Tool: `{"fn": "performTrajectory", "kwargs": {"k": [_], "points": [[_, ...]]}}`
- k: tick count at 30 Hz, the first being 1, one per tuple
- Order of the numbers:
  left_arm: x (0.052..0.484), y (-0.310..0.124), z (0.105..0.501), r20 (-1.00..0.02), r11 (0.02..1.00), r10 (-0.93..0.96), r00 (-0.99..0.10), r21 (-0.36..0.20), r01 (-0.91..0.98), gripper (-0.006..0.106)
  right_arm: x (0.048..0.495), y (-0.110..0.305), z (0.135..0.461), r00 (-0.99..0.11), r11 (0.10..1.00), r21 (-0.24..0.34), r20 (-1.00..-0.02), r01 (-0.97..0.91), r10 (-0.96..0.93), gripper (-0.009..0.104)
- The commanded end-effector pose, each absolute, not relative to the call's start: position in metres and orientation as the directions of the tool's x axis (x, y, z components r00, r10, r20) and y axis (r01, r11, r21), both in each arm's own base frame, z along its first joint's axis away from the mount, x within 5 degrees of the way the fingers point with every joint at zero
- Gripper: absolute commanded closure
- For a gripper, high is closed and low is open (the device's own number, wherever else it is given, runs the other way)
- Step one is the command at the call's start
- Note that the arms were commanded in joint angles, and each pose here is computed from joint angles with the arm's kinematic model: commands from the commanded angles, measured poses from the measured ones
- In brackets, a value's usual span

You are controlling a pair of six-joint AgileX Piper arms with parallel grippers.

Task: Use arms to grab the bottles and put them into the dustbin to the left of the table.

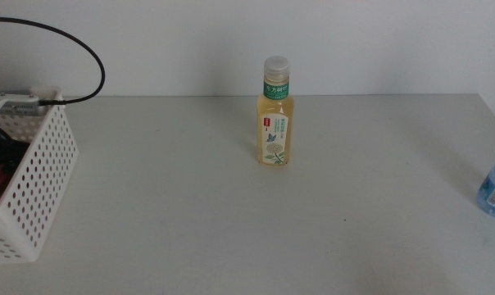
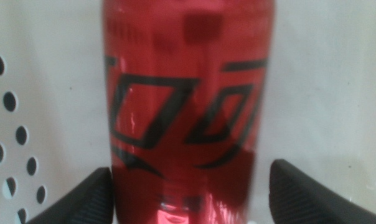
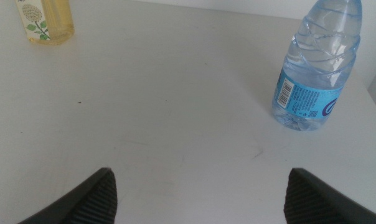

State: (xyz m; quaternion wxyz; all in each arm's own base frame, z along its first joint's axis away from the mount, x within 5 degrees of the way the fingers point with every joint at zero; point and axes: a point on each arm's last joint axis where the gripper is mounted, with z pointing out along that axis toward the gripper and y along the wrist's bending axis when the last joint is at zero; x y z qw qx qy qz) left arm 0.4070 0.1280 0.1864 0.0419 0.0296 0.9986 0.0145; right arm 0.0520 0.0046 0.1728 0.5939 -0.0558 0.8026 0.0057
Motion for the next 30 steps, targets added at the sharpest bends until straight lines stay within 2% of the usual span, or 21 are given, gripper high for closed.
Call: {"fn": "performTrajectory", "kwargs": {"k": [1,7,10,12,16,20,24,30], "points": [[0.406,0.127,0.222,-0.164,0.997,0.054,-0.985,0.065,0.043,0.014,0.052,0.004,0.180,-0.204,0.994,-0.075,-0.975,-0.085,-0.091,0.013],[0.402,0.122,0.252,-0.190,0.996,0.057,-0.980,0.081,0.042,0.012,0.052,0.004,0.180,-0.204,0.994,-0.075,-0.975,-0.085,-0.091,0.013],[0.401,0.119,0.282,-0.252,0.995,0.058,-0.966,0.097,0.035,0.012,0.052,0.004,0.180,-0.204,0.994,-0.075,-0.975,-0.085,-0.091,0.013],[0.398,0.112,0.302,-0.278,0.995,0.064,-0.958,0.089,0.041,0.012,0.052,0.004,0.180,-0.204,0.994,-0.075,-0.975,-0.085,-0.091,0.013],[0.390,0.098,0.351,-0.412,0.996,0.052,-0.910,0.083,0.019,0.012,0.052,0.004,0.180,-0.204,0.994,-0.075,-0.975,-0.085,-0.091,0.013],[0.374,0.075,0.389,-0.520,0.995,0.078,-0.851,0.091,0.035,0.012,0.052,0.004,0.180,-0.204,0.994,-0.075,-0.975,-0.085,-0.091,0.013],[0.359,0.048,0.416,-0.580,0.991,0.129,-0.804,0.103,0.085,0.012,0.052,0.004,0.180,-0.204,0.994,-0.076,-0.975,-0.085,-0.092,0.013],[0.334,-0.011,0.442,-0.677,0.971,0.228,-0.700,0.107,0.213,0.012,0.052,0.004,0.180,-0.204,0.993,-0.077,-0.975,-0.084,-0.092,0.013]]}}
